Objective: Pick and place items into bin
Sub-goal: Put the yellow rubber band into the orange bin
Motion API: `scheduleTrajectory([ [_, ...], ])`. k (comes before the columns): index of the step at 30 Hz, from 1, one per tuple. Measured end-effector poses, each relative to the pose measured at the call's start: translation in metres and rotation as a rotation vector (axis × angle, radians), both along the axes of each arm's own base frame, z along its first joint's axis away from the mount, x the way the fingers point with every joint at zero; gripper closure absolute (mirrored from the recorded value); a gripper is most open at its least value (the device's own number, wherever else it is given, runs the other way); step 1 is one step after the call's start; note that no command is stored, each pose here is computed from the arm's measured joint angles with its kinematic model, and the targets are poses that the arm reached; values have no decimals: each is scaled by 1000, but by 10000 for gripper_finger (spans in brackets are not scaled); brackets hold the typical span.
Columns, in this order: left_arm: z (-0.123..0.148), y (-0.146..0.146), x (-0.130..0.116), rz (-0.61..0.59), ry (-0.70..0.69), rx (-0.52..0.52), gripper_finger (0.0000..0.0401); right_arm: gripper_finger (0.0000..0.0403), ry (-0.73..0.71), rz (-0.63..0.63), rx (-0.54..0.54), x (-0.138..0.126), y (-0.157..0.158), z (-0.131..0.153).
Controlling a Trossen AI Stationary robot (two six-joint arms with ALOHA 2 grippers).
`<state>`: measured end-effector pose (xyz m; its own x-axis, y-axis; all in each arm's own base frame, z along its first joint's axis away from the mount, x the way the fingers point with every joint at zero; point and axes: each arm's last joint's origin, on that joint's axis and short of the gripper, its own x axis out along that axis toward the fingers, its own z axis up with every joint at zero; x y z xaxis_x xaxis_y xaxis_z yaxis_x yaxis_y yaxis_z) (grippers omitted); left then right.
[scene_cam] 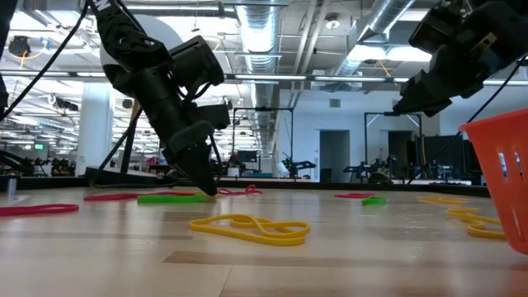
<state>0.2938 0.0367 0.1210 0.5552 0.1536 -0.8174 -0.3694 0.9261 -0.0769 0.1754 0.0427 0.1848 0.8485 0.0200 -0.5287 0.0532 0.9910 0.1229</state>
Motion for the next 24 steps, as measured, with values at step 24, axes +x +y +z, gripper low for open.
scheduleTrajectory([
  [24,-1,-4,0,-13,5,-21,338,337,-45,121,55,3,3,5],
])
